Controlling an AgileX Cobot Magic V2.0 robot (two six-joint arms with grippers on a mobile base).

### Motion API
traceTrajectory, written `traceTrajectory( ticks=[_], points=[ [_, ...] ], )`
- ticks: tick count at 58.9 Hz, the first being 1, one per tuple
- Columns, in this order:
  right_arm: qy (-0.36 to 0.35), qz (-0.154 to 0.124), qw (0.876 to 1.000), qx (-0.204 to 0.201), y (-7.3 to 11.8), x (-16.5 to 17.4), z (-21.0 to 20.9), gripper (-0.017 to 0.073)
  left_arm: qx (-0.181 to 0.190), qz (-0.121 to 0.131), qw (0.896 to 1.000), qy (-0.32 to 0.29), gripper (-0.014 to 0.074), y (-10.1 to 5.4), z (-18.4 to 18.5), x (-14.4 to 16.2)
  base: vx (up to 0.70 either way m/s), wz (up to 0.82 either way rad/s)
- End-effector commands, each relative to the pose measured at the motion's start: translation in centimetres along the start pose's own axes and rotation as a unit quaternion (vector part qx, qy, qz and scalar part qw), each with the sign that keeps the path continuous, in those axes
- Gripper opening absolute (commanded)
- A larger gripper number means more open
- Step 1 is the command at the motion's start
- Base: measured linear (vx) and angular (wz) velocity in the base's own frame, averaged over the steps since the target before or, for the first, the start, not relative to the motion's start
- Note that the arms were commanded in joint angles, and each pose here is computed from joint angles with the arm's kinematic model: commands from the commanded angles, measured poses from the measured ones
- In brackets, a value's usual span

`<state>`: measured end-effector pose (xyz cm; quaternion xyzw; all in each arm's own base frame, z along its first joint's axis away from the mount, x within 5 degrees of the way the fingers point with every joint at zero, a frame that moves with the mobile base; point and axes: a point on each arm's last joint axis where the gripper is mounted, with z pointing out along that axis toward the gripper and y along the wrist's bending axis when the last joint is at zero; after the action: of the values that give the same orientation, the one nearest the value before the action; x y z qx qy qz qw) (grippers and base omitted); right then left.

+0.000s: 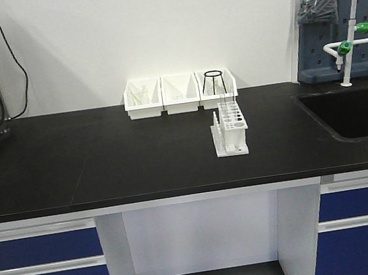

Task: Flip and reinsert test tube from rack
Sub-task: 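Drive the base toward the white test tube rack on the counter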

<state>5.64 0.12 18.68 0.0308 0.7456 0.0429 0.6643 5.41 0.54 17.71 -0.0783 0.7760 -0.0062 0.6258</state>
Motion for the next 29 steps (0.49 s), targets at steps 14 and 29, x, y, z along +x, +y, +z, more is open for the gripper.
traceTrajectory(
  ticks=[14, 29],
  points=[
    [-0.044, -0.006, 0.999, -0.001, 0.05, -0.75, -0.11, -0.0009, 0.012, -0.001, 0.999, -0.048, -0.0006, -0.18, -0.11, -0.82, 0.0, 0.0],
    [-0.044, -0.006, 0.999, -0.001, 0.05, -0.75, -0.11, -0.0009, 0.012, -0.001, 0.999, -0.048, -0.0006, -0.18, -0.11, -0.82, 0.0, 0.0]
  ],
)
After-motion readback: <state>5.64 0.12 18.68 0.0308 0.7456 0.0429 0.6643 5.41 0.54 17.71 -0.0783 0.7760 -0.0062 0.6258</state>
